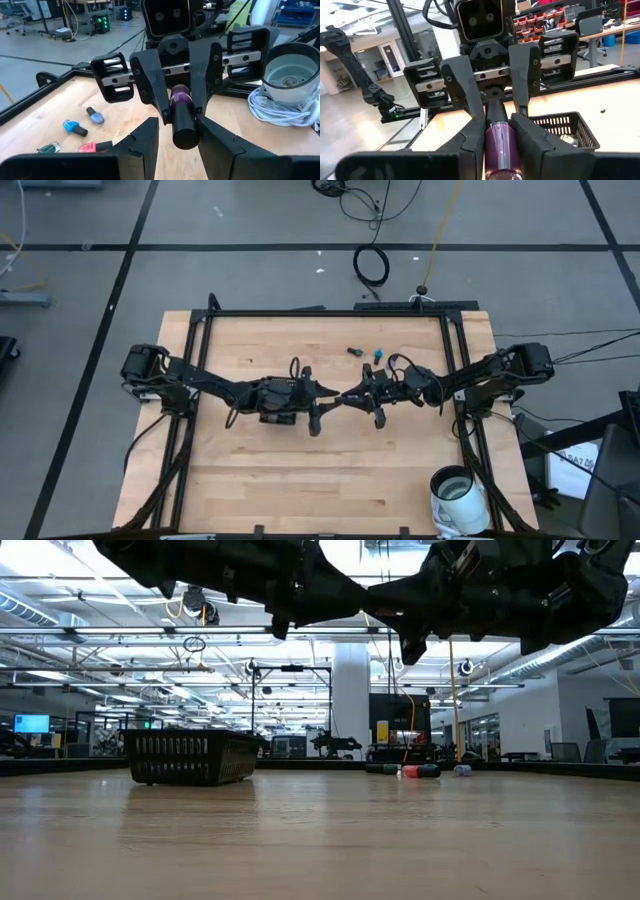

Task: Pick & Place Nail Polish
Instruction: Put the violet nail polish into the basket

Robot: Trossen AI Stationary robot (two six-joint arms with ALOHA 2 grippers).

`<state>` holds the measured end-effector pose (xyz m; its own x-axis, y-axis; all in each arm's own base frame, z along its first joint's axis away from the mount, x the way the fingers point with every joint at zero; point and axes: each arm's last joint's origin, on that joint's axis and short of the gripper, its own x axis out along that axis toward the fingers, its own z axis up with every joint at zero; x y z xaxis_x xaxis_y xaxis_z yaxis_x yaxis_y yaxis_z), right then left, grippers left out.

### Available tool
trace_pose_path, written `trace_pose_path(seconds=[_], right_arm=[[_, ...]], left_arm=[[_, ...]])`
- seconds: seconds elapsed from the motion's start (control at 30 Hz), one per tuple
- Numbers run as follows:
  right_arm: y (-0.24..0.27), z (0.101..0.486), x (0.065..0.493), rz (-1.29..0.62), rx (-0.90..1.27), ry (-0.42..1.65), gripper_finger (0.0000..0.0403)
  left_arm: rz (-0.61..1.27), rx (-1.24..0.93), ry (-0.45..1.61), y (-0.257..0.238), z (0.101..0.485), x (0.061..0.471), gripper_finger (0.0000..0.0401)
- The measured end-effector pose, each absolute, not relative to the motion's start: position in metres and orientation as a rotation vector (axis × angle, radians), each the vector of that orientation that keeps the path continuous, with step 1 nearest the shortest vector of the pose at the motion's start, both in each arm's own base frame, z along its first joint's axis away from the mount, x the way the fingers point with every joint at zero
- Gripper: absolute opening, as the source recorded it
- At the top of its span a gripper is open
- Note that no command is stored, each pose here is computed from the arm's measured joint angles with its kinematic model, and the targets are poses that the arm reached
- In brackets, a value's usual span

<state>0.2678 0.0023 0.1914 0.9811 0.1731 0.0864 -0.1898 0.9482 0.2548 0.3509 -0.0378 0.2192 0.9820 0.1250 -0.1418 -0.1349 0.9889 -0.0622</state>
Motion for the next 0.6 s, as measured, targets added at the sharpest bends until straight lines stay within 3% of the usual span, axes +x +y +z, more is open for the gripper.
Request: trace_pose_path(seconds=[0.3, 0.5, 0.6], right_arm=[[0.0022, 0.1916, 0.2678, 0.183, 0.262, -0.064, 0.0067], [0.0020, 0.1916, 0.2678, 0.180, 0.258, -0.064, 0.0071], [0.0020, 0.1919, 0.2679, 0.178, 0.254, -0.067, 0.0111]], left_arm=[[0.133, -0.056, 0.132, -0.0366, 0.2208, 0.3506, 0.0121], [0.128, -0.057, 0.130, -0.0368, 0.2211, 0.3506, 0.0034], [0.137, -0.058, 0.115, -0.0365, 0.2226, 0.3507, 0.0034]])
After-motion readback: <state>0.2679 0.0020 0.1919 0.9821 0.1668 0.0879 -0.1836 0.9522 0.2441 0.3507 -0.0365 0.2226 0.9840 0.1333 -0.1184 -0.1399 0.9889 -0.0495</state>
